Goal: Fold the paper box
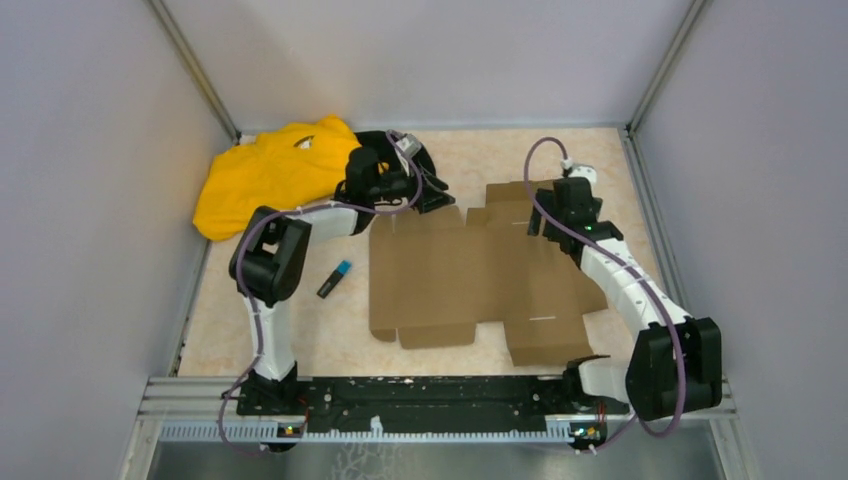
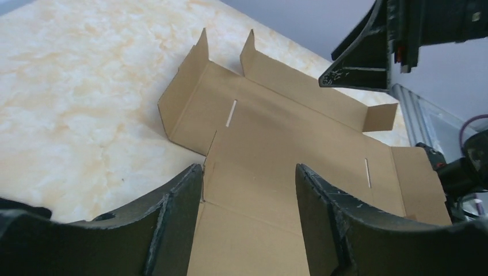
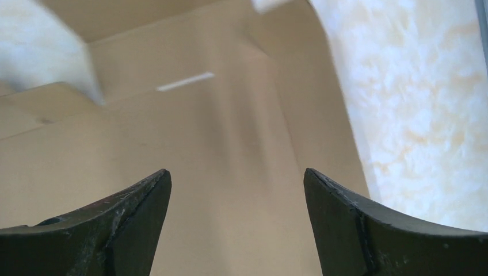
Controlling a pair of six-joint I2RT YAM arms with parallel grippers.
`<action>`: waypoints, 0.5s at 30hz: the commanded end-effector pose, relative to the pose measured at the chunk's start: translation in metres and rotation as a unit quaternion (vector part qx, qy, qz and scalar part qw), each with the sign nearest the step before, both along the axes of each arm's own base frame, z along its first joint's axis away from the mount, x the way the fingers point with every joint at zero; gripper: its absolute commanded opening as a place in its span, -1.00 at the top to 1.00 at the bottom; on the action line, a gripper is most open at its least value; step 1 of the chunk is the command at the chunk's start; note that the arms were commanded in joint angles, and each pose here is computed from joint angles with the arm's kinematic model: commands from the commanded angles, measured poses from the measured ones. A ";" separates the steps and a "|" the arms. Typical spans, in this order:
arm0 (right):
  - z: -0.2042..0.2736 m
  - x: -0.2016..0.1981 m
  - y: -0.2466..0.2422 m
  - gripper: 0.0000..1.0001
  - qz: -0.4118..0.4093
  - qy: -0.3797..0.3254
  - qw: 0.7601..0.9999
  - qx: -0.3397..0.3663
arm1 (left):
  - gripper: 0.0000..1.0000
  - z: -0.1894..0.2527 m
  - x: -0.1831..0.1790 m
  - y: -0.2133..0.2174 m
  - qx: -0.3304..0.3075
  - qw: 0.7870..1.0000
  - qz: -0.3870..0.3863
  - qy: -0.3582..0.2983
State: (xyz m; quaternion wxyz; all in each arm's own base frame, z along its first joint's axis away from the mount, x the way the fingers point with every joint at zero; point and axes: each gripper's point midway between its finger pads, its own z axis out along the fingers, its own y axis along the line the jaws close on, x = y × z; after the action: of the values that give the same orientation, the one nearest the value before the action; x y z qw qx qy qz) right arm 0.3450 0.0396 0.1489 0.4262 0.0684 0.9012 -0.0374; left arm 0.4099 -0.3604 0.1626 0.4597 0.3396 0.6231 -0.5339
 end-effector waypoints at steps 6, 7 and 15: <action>-0.049 -0.008 -0.028 -0.60 -0.074 -0.012 0.988 0.137 | -0.39 -0.054 -0.024 0.043 0.190 0.965 0.142 0.114; -0.053 -0.009 -0.023 -0.57 -0.064 -0.012 0.987 0.146 | -0.45 -0.057 -0.024 0.051 0.194 0.960 0.162 0.119; -0.058 -0.024 -0.024 -0.54 -0.047 -0.018 0.990 0.131 | -0.52 -0.090 -0.055 0.105 0.239 0.918 0.228 0.218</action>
State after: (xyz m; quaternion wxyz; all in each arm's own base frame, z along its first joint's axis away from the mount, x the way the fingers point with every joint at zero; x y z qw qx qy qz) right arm 0.3045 0.0108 0.0616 0.3668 0.1827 0.9113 0.0401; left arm 0.3721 -0.2846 0.0776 0.3468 0.2095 0.8453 -0.3482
